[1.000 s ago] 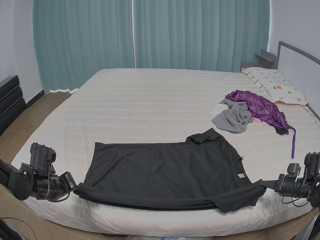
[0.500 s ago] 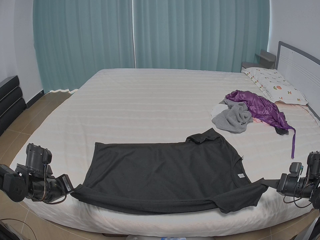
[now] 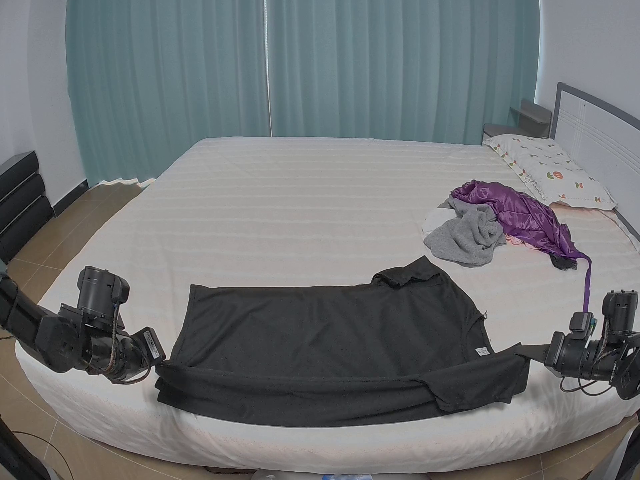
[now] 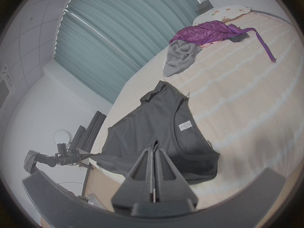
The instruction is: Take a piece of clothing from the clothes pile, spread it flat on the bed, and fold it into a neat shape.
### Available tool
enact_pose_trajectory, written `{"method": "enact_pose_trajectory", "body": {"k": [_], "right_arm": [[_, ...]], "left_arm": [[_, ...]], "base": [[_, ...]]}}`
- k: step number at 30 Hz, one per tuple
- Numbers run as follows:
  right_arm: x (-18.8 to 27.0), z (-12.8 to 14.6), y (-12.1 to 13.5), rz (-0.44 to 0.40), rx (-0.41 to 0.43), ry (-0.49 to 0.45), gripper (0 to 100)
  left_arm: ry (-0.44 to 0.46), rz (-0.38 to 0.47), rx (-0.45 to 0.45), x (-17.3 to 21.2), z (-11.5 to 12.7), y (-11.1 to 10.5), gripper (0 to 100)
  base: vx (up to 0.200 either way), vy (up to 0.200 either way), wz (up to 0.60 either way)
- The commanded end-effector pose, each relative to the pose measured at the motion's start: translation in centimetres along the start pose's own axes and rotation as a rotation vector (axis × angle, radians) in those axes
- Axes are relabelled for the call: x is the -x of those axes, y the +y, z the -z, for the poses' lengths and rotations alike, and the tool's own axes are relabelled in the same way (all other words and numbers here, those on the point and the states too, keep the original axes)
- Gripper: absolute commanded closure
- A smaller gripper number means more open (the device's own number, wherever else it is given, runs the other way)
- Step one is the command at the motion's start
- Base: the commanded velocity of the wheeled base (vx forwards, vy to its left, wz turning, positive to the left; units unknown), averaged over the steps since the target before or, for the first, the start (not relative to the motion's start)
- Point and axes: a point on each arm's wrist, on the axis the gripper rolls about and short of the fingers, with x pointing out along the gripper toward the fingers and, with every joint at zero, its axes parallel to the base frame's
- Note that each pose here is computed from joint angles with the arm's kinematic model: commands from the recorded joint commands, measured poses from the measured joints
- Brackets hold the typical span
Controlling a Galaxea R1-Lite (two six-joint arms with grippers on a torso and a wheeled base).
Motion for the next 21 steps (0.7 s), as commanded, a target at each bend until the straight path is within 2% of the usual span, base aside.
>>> {"method": "enact_pose_trajectory", "body": {"k": [1, 14, 21], "right_arm": [[-1.7, -0.6, -1.1, 0.018, -0.024, 0.029, 100], [-6.2, -1.3, -2.4, 0.066, -0.031, 0.082, 100], [-8.0, -1.6, -3.0, 0.094, -0.026, 0.081, 100]], "left_arm": [[0.038, -0.029, 0.002, -2.5, -0.5, -0.5, 100], [0.043, -0.042, -0.006, -5.7, -1.8, -1.7, 100], [0.06, -0.053, -0.004, -7.3, -2.0, -2.0, 100]], "base": [[0.0, 0.0, 0.0], [0.0, 0.0, 0.0], [0.0, 0.0, 0.0]]}}
